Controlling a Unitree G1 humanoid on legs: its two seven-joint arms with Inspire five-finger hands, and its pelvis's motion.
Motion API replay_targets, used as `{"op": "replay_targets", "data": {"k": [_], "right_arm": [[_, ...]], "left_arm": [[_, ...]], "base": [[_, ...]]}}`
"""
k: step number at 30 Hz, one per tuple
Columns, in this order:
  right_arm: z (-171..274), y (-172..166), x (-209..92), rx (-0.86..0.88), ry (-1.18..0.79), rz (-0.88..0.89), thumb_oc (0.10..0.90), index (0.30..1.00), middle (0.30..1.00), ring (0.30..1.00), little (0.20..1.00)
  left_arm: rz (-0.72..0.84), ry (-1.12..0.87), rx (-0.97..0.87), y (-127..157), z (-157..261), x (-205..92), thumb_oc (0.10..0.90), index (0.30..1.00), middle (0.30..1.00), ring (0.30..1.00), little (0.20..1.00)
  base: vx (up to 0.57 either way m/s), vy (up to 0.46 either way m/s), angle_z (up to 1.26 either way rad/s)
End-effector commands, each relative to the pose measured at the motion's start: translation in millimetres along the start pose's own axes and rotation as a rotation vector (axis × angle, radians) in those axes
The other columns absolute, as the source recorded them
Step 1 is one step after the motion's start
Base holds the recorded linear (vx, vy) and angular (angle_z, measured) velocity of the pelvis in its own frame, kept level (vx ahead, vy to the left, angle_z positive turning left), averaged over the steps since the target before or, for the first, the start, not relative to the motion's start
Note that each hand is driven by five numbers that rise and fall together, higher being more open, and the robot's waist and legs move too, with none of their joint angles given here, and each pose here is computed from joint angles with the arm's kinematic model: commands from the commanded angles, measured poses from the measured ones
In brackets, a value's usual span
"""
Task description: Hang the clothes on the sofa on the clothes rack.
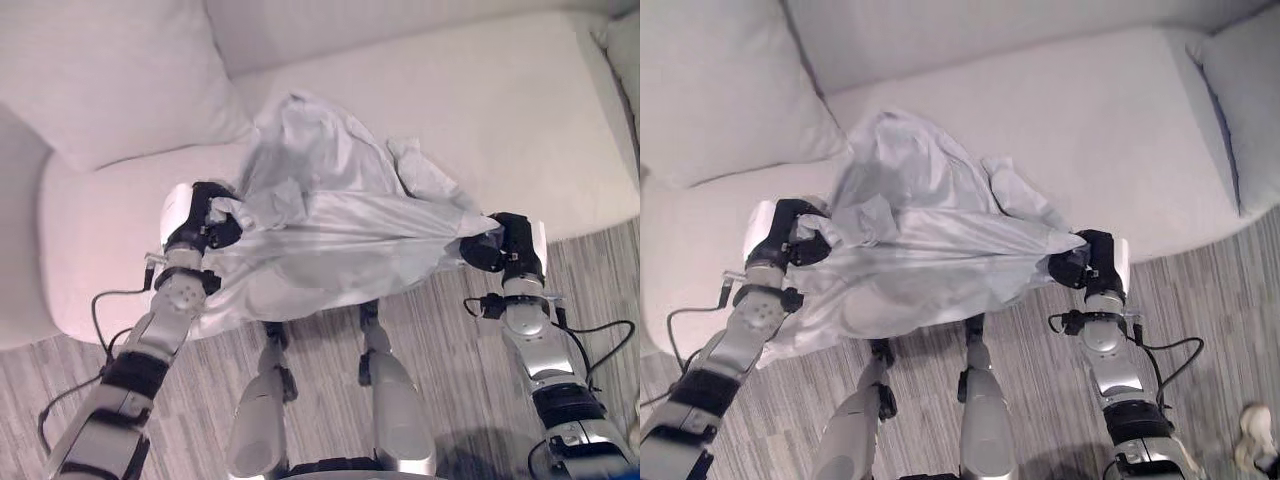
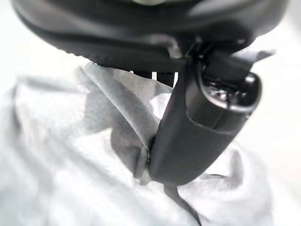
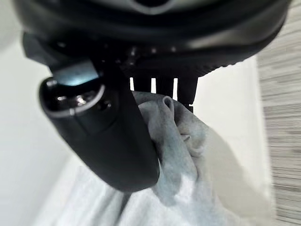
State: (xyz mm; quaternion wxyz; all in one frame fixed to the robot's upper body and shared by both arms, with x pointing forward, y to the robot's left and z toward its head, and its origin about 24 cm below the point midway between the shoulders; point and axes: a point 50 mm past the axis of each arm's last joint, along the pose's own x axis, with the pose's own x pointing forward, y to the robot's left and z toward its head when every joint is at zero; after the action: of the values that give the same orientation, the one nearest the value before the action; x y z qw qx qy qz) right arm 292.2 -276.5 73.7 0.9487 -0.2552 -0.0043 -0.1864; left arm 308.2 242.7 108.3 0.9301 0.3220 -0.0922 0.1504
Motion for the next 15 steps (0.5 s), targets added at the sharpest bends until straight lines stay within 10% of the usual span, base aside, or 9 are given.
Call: {"op": "replay_targets", "data": {"k": [1, 15], "right_arm": [[9, -40, -1, -0.116, -0.108, -0.054, 0.4, 0.3, 0.3, 0.3, 0.3], [134, -84, 14, -0.165, -0.608, -0.062, 0.4, 0.3, 0.3, 0.3, 0.3]], "left_arm": [[0.208, -0.099, -0.049, 44, 7, -4, 0.4, 0.3, 0.3, 0.3, 0.3], [0.549, -0.313, 0.104, 145, 43, -13, 0.4, 0.3, 0.3, 0.3, 0.3]], "base": [[0.04, -0.102, 0.27], [0.0, -0.087, 0.48]]}}
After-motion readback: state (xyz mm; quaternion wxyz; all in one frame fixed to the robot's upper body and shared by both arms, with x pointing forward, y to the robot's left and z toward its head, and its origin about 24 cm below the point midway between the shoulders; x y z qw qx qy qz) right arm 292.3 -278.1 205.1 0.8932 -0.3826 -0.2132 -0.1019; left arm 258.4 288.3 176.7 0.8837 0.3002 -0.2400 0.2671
